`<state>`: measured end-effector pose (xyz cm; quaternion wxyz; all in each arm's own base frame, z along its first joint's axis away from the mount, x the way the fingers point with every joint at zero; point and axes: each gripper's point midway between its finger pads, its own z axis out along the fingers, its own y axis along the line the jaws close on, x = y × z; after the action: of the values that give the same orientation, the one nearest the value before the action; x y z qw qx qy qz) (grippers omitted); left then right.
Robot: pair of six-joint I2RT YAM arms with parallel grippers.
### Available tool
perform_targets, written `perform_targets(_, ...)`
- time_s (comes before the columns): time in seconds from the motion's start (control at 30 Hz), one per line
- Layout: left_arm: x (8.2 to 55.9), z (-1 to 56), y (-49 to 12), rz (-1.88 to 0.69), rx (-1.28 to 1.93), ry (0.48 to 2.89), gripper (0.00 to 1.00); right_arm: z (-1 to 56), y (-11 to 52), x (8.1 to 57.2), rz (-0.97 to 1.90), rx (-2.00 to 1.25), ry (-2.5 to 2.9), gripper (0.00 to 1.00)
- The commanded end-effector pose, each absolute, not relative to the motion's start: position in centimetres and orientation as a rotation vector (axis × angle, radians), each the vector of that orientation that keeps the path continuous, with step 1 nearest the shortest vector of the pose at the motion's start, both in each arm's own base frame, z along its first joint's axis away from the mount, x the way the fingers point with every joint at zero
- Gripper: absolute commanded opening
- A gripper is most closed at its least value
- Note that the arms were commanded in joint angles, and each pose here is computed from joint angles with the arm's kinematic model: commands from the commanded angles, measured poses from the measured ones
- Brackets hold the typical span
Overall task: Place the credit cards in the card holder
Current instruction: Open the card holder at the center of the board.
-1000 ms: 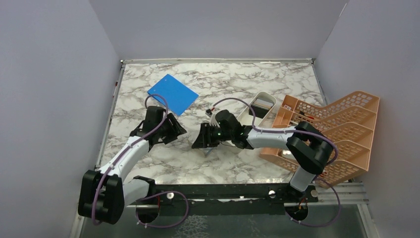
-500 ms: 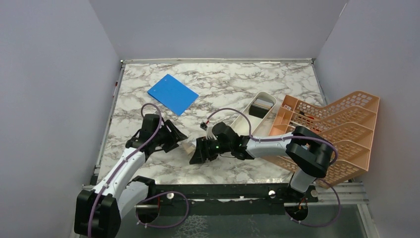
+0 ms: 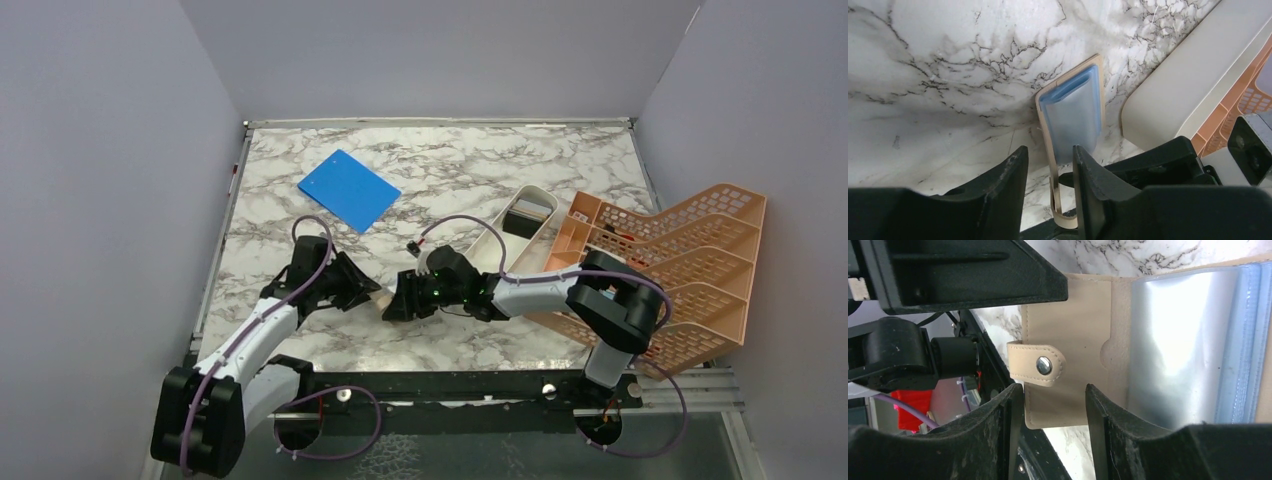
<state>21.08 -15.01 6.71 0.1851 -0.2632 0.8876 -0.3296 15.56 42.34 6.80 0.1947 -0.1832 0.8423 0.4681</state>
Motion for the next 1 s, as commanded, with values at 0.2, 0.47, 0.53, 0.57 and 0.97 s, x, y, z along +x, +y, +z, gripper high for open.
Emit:
perform_targets(0.2, 22.6, 6.7, -15.7, -0.925, -0.486, 2.506, 0.04, 8.8, 40.1, 18.1, 1.033, -0.487, 2.362, 0.66)
perform_targets(0.47, 24.6, 7.0, -16.4, -0.886, -0.124, 2.562, 0.01, 8.1, 38.6, 18.9, 0.912, -0.426, 2.401, 0.76)
perform_targets(0.53, 24.5, 6.5, -16.6, -0.894, -0.067, 2.590, 0.01, 7.2, 38.6, 19.1, 0.891, -0.401, 2.425, 0.79)
perform_targets(0.57, 24.4, 6.3, -16.7, -0.902, -0.058, 2.601, 0.01, 6.9, 38.6, 19.1, 0.883, -0.394, 2.434, 0.81)
perform_targets(0.97, 23.8, 6.5, -17.5, -0.991, 0.061, 2.620, 0.00, 6.9, 38.9, 21.2, 0.804, -0.332, 2.397, 0.89)
